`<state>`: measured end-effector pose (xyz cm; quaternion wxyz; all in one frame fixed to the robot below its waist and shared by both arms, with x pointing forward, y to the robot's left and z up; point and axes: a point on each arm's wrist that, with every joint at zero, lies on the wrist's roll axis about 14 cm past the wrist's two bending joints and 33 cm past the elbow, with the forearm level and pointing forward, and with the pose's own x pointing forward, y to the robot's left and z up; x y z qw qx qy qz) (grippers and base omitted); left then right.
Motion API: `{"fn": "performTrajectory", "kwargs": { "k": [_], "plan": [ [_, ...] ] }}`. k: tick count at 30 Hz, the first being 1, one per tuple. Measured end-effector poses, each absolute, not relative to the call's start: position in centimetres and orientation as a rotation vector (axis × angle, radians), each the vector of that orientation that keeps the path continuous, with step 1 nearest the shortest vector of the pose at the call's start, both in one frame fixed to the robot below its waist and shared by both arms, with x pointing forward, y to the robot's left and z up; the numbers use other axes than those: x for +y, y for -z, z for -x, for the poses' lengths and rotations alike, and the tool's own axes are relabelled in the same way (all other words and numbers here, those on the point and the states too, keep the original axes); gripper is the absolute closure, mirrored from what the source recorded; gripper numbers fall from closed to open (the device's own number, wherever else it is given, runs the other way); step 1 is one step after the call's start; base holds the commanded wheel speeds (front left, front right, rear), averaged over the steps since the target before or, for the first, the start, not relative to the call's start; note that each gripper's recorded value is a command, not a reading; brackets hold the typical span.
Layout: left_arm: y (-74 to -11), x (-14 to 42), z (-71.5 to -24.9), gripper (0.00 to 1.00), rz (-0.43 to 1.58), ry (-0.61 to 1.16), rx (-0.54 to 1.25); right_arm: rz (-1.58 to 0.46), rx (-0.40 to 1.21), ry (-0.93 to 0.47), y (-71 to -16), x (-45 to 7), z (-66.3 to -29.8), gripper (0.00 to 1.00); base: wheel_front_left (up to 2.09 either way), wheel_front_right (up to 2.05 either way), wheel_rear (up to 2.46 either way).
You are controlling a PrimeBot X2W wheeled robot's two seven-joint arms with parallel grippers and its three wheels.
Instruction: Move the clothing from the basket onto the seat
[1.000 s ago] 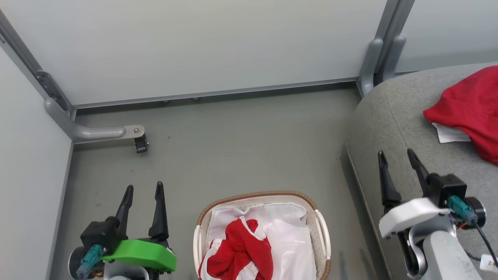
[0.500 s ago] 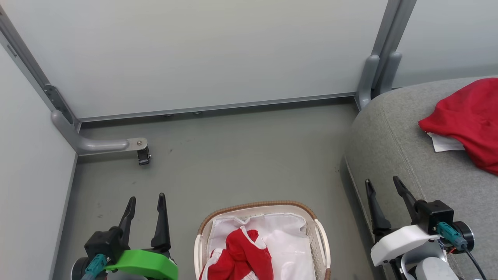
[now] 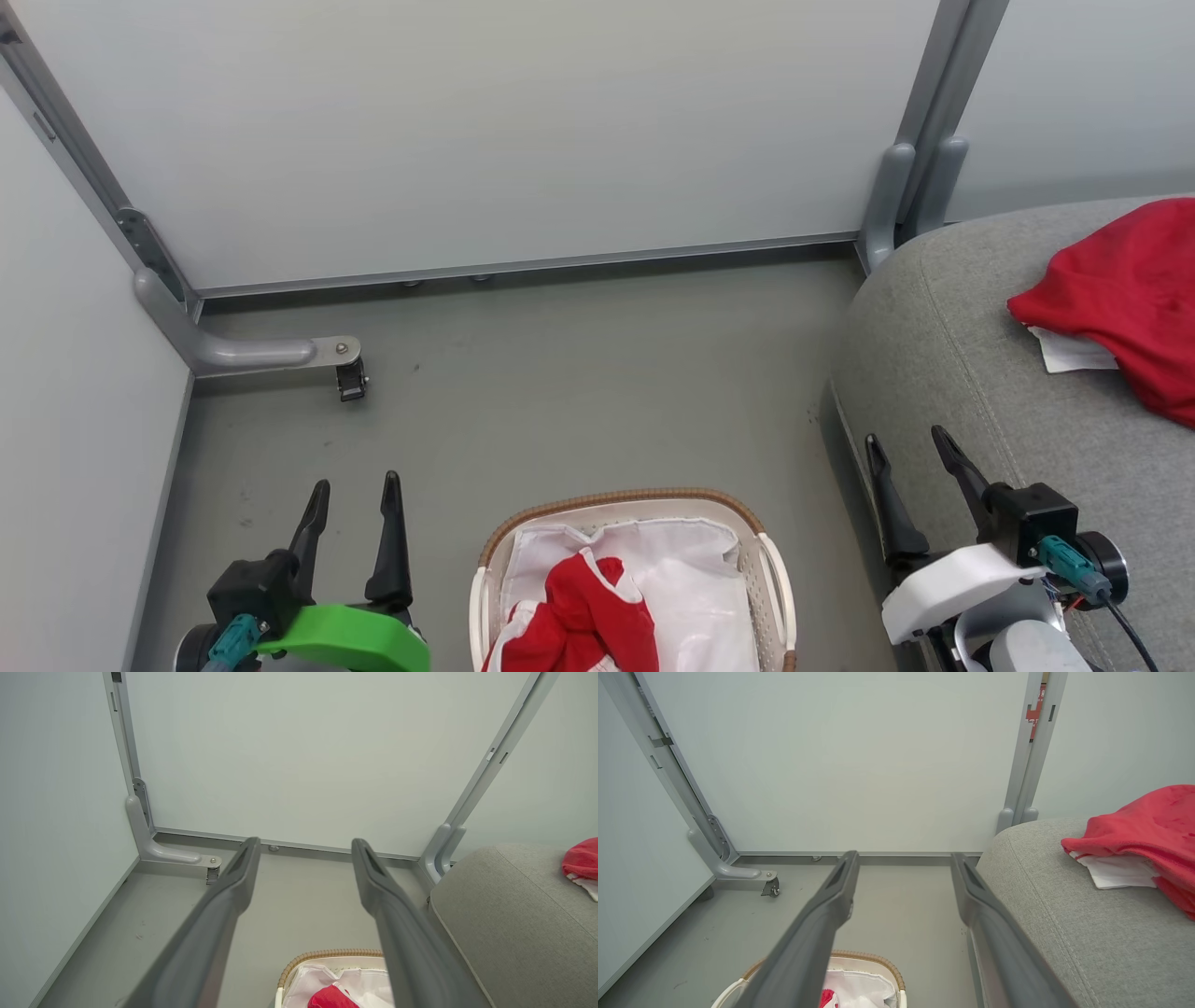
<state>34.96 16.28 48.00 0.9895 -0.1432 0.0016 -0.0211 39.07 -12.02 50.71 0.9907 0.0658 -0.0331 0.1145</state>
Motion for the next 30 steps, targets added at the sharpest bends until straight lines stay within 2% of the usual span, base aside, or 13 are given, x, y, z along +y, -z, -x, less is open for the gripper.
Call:
{"fn": "performTrajectory", "kwargs": {
  "k": [19, 25, 30],
  "plan": [
    [-47.2, 15.7, -35.4, 0.0, 0.283, 0.059, 0.03, -0.118, -0.058, -0.186, -50.3, -13.5, -39.5, 0.0, 0.0, 0.0, 0.0],
    [-47.3, 13.6, -37.5, 0.0, 0.233, 0.145, 0.036, -0.105, -0.087, -0.17, -51.0, -14.1, -41.2, 0.0, 0.0, 0.0, 0.0],
    [-46.7, 10.0, -40.5, 0.0, 0.136, 0.289, 0.064, -0.09, -0.121, -0.155, -51.8, -14.7, -43.5, 0.0, 0.0, 0.0, 0.0]
  ]
}}
